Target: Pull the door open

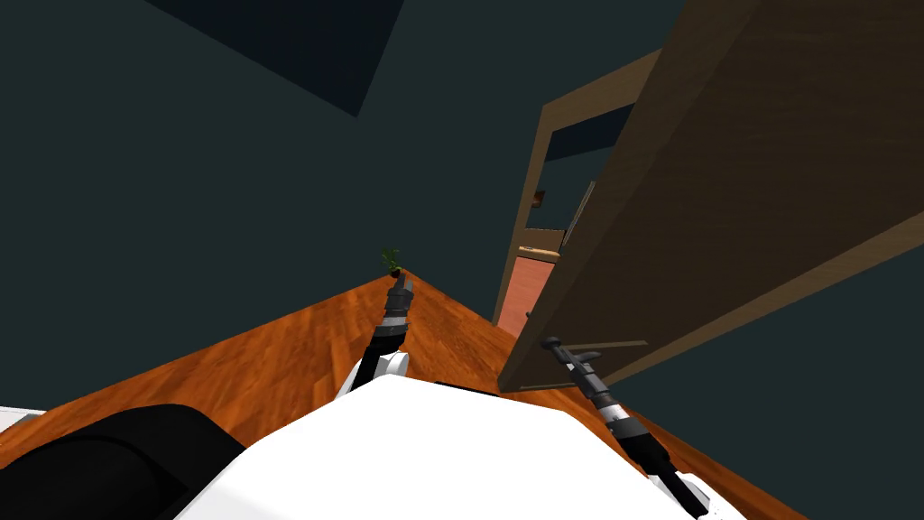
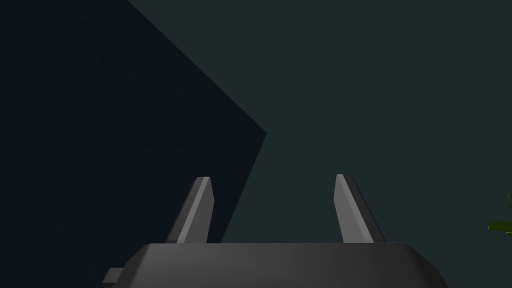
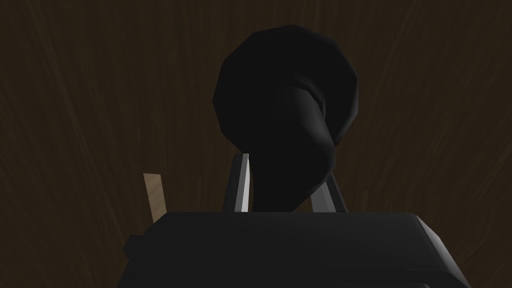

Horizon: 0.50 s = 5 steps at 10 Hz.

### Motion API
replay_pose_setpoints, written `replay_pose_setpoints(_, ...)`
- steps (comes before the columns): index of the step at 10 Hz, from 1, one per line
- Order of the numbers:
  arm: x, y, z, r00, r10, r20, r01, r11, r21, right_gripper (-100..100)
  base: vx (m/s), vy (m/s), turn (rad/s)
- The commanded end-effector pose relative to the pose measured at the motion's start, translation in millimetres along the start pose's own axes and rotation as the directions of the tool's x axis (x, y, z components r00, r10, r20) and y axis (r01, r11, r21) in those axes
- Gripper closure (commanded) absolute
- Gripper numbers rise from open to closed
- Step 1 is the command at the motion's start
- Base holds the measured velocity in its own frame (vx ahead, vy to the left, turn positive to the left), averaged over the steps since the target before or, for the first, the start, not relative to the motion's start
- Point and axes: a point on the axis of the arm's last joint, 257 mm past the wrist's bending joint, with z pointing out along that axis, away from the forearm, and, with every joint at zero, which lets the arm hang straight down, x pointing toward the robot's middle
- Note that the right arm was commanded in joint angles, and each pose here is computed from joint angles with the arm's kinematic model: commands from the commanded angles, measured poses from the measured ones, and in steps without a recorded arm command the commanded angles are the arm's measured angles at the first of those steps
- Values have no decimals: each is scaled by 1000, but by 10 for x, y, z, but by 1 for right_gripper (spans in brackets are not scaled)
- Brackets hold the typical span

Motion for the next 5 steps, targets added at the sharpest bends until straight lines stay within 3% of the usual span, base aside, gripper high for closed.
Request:
replay_pose_setpoints(1, -7, -7, -28, 1000, -2, 0, 2, 1000, 3, 100, -196, -72, 150)
replay_pose_setpoints(5, -31, 4, -62, 1000, -6, 2, 6, 1000, 1, 100, -213, -111, 185)
